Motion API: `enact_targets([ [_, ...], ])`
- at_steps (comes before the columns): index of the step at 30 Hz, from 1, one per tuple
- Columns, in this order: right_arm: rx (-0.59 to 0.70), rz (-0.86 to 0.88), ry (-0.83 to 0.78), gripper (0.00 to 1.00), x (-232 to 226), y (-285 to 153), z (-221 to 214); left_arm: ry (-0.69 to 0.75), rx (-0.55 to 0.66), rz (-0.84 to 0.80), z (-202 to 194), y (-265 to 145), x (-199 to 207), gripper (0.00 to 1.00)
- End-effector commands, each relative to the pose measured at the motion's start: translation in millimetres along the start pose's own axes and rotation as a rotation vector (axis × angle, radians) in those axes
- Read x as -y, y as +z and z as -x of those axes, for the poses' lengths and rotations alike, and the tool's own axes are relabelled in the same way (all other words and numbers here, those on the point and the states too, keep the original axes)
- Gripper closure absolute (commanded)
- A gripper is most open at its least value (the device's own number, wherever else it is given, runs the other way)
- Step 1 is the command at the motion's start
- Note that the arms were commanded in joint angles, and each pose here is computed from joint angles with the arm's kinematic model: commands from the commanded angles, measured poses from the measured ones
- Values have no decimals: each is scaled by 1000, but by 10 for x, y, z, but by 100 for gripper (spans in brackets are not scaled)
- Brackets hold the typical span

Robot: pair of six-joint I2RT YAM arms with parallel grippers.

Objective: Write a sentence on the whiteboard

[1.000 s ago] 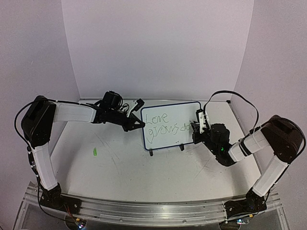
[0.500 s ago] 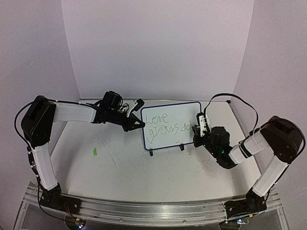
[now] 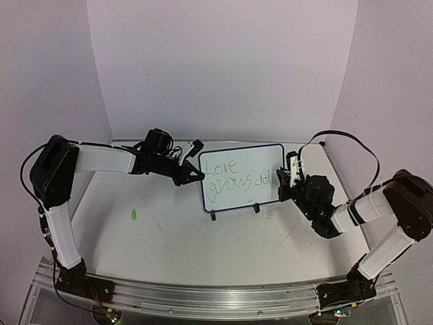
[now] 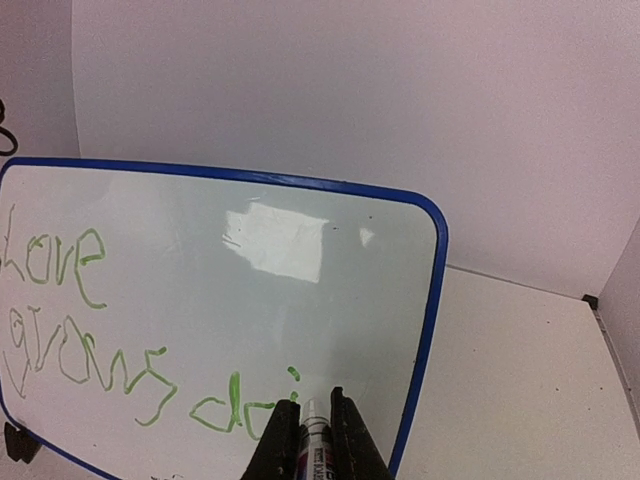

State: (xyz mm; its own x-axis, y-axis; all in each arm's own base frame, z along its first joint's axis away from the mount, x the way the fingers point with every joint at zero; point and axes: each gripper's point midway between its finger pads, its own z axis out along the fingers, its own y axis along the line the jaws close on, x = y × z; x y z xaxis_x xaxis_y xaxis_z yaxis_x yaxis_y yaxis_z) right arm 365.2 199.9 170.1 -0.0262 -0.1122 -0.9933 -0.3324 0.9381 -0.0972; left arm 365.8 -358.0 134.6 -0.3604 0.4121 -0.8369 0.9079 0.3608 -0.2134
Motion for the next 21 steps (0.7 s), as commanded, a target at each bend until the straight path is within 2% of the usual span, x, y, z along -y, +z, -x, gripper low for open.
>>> enact_targets([
  [1,35,-3,-5,100,9,168,136,-5,-293,147,-930,48,-299,100],
  [8,50,-8,-24,100,23,252,206,-4,-293,149,-928,48,-301,100],
  [21,17,-2,-20,100,-2,308,66,-1,-291,149,-917,38,-296,100],
])
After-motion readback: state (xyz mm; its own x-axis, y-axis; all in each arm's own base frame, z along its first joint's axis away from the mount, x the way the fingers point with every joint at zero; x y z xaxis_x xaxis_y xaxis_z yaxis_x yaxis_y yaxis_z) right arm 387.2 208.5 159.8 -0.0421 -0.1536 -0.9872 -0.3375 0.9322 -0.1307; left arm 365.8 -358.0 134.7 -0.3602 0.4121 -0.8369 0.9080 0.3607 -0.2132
